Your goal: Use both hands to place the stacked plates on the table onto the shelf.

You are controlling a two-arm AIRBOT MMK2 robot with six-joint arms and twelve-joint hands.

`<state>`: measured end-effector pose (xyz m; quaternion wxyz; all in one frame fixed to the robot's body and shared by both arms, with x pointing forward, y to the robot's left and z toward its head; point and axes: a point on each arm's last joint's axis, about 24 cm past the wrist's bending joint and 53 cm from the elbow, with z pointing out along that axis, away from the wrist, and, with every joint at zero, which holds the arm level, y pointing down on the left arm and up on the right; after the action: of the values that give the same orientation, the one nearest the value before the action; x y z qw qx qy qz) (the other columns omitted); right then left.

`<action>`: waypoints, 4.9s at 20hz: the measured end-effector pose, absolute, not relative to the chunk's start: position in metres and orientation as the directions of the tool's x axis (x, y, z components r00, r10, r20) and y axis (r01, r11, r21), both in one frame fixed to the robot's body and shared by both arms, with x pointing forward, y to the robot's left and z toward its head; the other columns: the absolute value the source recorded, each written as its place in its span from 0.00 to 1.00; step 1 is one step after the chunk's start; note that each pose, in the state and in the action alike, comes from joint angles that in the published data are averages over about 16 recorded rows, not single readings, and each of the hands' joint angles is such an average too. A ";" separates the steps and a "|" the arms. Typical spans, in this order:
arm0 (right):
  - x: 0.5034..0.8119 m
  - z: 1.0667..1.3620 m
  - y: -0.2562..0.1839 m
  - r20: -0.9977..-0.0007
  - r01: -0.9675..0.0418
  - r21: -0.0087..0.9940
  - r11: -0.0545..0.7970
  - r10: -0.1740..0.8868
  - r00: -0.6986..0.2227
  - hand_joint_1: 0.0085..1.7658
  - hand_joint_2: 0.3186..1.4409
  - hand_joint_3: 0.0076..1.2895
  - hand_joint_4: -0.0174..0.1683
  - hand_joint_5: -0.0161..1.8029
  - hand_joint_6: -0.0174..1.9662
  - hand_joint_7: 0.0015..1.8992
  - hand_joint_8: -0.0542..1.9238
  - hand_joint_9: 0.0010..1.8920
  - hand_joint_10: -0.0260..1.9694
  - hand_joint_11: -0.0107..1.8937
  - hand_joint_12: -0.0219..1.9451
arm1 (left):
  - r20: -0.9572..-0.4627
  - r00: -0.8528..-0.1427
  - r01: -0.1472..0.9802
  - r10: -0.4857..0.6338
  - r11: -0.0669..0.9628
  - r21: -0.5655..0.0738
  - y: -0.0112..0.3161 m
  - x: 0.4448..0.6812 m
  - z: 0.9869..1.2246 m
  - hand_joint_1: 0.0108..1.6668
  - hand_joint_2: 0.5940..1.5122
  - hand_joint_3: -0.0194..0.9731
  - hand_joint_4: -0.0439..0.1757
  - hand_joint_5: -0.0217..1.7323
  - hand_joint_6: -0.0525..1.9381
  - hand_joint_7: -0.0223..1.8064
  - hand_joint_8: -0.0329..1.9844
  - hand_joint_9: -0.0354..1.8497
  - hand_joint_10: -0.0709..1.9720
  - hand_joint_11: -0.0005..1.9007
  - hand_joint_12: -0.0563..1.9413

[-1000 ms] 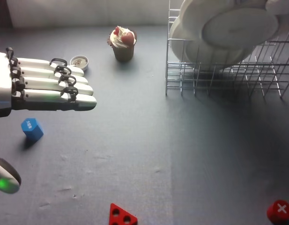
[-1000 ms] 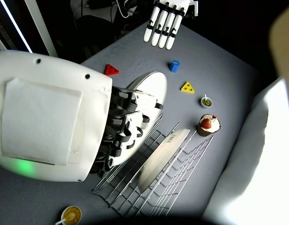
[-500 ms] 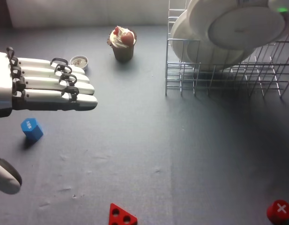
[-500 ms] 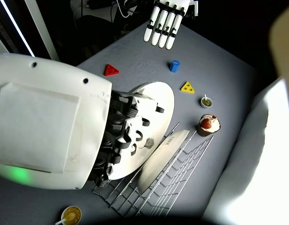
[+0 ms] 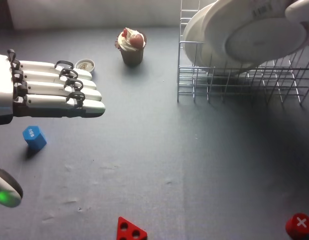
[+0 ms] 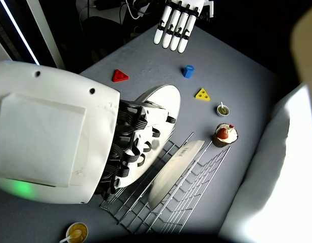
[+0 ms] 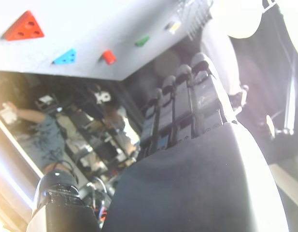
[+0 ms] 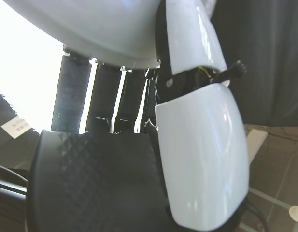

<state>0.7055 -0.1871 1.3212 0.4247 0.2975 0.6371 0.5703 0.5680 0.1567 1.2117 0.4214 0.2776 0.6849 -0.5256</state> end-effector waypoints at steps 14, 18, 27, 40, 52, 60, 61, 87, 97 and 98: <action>0.720 1.311 -0.182 -0.214 -0.096 0.977 0.191 0.862 -0.460 0.83 0.60 0.00 0.05 0.51 0.40 0.60 0.30 0.61 0.33 0.51 0.70 | -0.871 -0.489 0.826 -0.050 0.293 -0.481 0.156 0.567 1.209 0.01 0.32 0.04 0.21 0.06 0.04 0.08 0.02 0.07 0.04 0.06 0.03; 0.726 1.308 -0.180 -0.215 -0.095 0.977 0.193 0.862 -0.458 0.83 0.60 0.00 0.05 0.51 0.40 0.59 0.31 0.61 0.34 0.51 0.70 | -0.871 -0.489 0.827 -0.046 0.293 -0.479 0.156 0.566 1.209 0.01 0.33 0.04 0.21 0.06 0.04 0.08 0.02 0.07 0.04 0.06 0.03; 0.734 1.303 -0.172 -0.218 -0.095 0.976 0.196 0.860 -0.462 0.83 0.60 0.00 0.05 0.51 0.40 0.59 0.31 0.62 0.33 0.50 0.70 | -0.871 -0.489 0.829 -0.041 0.290 -0.479 0.155 0.565 1.208 0.01 0.33 0.04 0.22 0.06 0.04 0.07 0.02 0.07 0.04 0.06 0.03; 0.739 1.290 -0.165 -0.241 -0.098 0.970 0.221 0.852 -0.465 0.83 0.60 0.00 0.05 0.50 0.41 0.57 0.35 0.61 0.33 0.51 0.65 | -0.871 -0.489 0.831 -0.041 0.284 -0.479 0.154 0.563 1.208 0.01 0.33 0.04 0.22 0.06 0.04 0.08 0.01 0.08 0.04 0.06 0.03; 0.742 1.275 -0.159 -0.297 -0.115 0.954 0.276 0.832 -0.468 0.75 0.61 0.00 0.06 0.50 0.49 0.54 0.36 0.60 0.10 0.62 0.19 | -0.873 -0.487 0.833 -0.043 0.278 -0.478 0.153 0.563 1.210 0.01 0.33 0.04 0.21 0.06 0.04 0.08 0.02 0.08 0.04 0.06 0.03; 0.747 1.261 -0.161 -0.318 -0.119 0.947 0.298 0.830 -0.459 0.71 0.63 0.00 0.07 0.49 0.45 0.51 0.26 0.59 0.02 0.66 0.05 | -0.872 -0.487 0.834 -0.043 0.276 -0.479 0.153 0.562 1.210 0.01 0.32 0.04 0.21 0.06 0.04 0.08 0.02 0.07 0.04 0.06 0.03; 0.748 1.259 -0.162 -0.319 -0.118 0.947 0.299 0.830 -0.457 0.71 0.64 0.00 0.07 0.49 0.42 0.50 0.24 0.58 0.02 0.66 0.05 | -0.872 -0.487 0.834 -0.043 0.275 -0.479 0.153 0.562 1.210 0.01 0.32 0.04 0.22 0.06 0.04 0.07 0.02 0.07 0.04 0.06 0.03; 0.724 1.313 -0.180 -0.484 -0.321 0.868 0.379 0.791 -0.374 0.49 0.57 0.00 0.15 0.21 0.01 0.23 0.03 0.24 0.02 0.29 0.01 | -0.867 -0.496 0.834 -0.041 0.256 -0.489 0.145 0.557 1.209 0.01 0.32 0.04 0.22 0.06 0.04 0.07 0.02 0.07 0.04 0.06 0.03; 0.624 1.309 -0.152 -0.952 -0.725 0.226 0.650 0.305 -0.023 0.22 0.56 0.00 0.13 0.08 0.01 0.11 0.03 0.11 0.02 0.13 0.01 | -0.868 -0.495 0.834 -0.043 0.258 -0.488 0.146 0.557 1.209 0.01 0.33 0.04 0.22 0.05 0.04 0.07 0.02 0.07 0.04 0.06 0.03; 0.610 1.305 -0.149 -0.967 -0.751 0.150 0.643 0.252 0.022 0.19 0.56 0.00 0.12 0.07 0.01 0.10 0.03 0.10 0.02 0.12 0.01 | -0.868 -0.495 0.834 -0.043 0.258 -0.488 0.146 0.557 1.210 0.01 0.33 0.04 0.22 0.05 0.04 0.07 0.02 0.07 0.04 0.06 0.03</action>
<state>0.6100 -0.1486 1.3052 0.6835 -0.2097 0.5952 0.3669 0.5571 0.1459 1.2096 0.4096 0.2910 0.6793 -0.5349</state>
